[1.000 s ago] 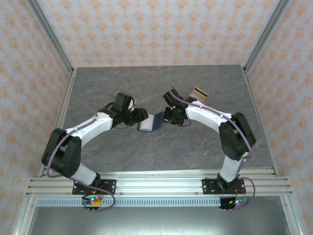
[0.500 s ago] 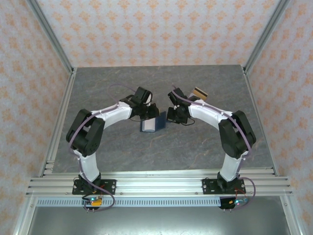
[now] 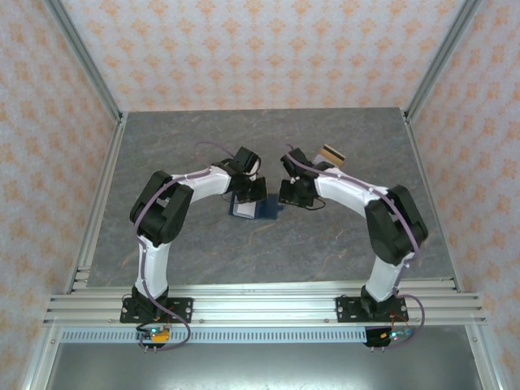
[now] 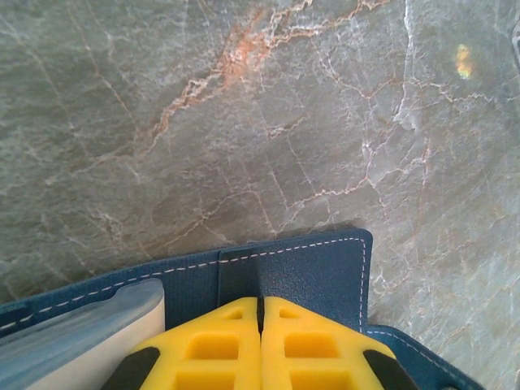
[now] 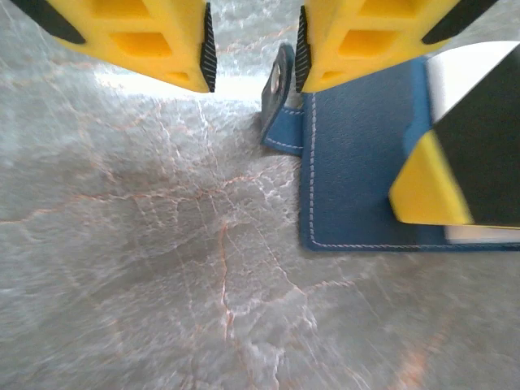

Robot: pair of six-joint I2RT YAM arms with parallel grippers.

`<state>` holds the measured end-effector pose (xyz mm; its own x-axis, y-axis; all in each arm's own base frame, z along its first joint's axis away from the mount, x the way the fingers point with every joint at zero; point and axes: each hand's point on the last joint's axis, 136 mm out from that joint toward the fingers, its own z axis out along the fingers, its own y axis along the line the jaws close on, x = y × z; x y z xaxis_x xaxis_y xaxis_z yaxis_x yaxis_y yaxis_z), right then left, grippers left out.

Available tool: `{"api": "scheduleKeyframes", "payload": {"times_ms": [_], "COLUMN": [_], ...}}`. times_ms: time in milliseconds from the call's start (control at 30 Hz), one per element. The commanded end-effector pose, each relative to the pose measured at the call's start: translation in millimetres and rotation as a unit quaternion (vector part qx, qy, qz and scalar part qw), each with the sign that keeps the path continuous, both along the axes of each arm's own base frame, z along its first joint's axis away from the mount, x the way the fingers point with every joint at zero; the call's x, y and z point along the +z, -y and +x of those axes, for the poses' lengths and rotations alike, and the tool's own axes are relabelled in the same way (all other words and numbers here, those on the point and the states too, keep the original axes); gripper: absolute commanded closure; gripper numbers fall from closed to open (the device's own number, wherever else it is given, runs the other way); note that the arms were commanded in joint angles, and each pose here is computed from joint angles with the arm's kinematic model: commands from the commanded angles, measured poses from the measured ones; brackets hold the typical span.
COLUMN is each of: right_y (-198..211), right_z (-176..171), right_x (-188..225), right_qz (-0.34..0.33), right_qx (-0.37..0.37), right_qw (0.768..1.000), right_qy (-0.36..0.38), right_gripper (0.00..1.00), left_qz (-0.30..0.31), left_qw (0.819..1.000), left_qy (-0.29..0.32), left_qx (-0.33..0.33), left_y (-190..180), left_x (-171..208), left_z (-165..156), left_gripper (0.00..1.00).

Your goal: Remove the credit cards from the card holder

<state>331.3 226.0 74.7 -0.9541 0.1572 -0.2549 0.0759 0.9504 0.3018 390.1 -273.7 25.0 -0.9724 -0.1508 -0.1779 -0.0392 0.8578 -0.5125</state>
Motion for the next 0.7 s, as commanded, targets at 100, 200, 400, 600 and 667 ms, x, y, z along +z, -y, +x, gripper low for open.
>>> {"api": "scheduleKeyframes", "payload": {"times_ms": [100, 200, 400, 600, 667], "right_y": [-8.0, -25.2, -51.2, -51.2, -46.7], "right_z": [4.2, -1.5, -19.1, -20.5, -19.2], "right_x": [25.6, 20.9, -1.5, -23.8, -29.2], "right_qz": [0.096, 0.134, 0.148, 0.131, 0.117], "right_qx": [-0.091, -0.09, -0.076, -0.088, -0.094], "right_qw": [0.991, 0.987, 0.986, 0.987, 0.988], "right_qy": [0.032, 0.019, -0.017, -0.035, -0.033], "right_gripper": [0.78, 0.81, 0.87, 0.9, 0.9], "left_qz": [0.034, 0.032, 0.034, 0.014, -0.001], "left_qw": [0.999, 0.999, 0.999, 1.0, 1.0], "left_qy": [-0.01, -0.01, -0.013, -0.014, -0.009], "left_qx": [-0.007, -0.008, -0.008, -0.005, -0.008], "left_y": [-10.2, -8.5, -6.7, 0.2, 5.6], "left_x": [-13.3, -12.6, -11.1, -2.9, 9.0], "left_z": [-13.4, -14.0, -14.8, -13.3, -11.0], "left_gripper": [0.93, 0.93, 0.94, 0.92, 0.9]}}
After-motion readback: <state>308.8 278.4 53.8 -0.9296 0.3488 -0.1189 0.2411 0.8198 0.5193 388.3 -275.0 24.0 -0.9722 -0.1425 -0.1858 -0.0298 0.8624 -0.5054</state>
